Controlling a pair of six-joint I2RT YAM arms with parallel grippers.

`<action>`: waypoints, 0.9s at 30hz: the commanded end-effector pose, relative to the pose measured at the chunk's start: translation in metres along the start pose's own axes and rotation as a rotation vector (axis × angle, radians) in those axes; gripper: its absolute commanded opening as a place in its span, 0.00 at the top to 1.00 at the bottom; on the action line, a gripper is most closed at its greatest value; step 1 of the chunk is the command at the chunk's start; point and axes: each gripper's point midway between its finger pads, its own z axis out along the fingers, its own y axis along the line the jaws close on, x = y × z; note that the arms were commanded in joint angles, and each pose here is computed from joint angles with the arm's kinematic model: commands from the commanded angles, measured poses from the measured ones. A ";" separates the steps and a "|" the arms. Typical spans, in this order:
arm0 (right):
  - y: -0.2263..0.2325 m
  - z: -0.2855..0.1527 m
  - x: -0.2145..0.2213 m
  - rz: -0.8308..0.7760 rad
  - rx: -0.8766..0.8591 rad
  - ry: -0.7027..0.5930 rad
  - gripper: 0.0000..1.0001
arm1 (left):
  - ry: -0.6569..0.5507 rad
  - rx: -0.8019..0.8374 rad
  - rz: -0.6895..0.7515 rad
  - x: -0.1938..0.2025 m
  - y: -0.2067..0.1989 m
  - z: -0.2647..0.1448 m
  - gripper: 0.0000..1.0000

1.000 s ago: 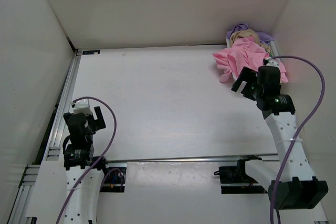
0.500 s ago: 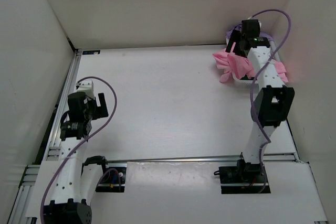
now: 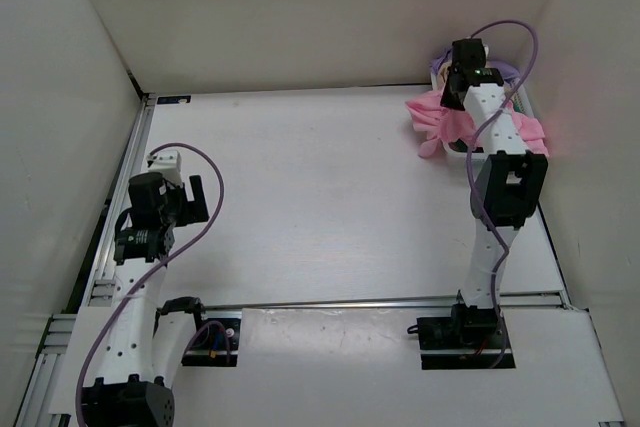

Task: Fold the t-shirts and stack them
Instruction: Grab crumpled tshirt from bin with the right arm, then move the tshirt to the center of the board

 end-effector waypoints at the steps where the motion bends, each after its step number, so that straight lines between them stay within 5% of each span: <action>1: -0.019 -0.095 -0.083 0.068 0.000 -0.265 1.00 | -0.041 0.024 -0.004 -0.007 -0.003 -0.007 0.00; 8: -0.043 -0.298 -0.169 0.154 -0.149 -0.723 1.00 | -0.091 0.070 -0.001 -0.010 -0.011 -0.017 0.00; 13: 0.020 -0.475 -0.174 0.003 -0.612 -1.075 1.00 | -0.116 0.082 0.000 -0.007 -0.014 -0.022 0.00; 18: 0.099 -0.612 -0.128 -0.133 -1.132 -1.262 1.00 | -0.134 0.091 0.001 -0.010 -0.015 -0.026 0.00; 22: 0.151 -0.642 -0.108 -0.161 -1.341 -1.241 1.00 | -0.153 0.100 0.003 -0.015 -0.017 -0.029 0.00; 27: 0.196 -0.592 -0.096 -0.106 -1.358 -1.049 1.00 | -0.191 0.088 0.003 -0.024 -0.014 -0.037 0.00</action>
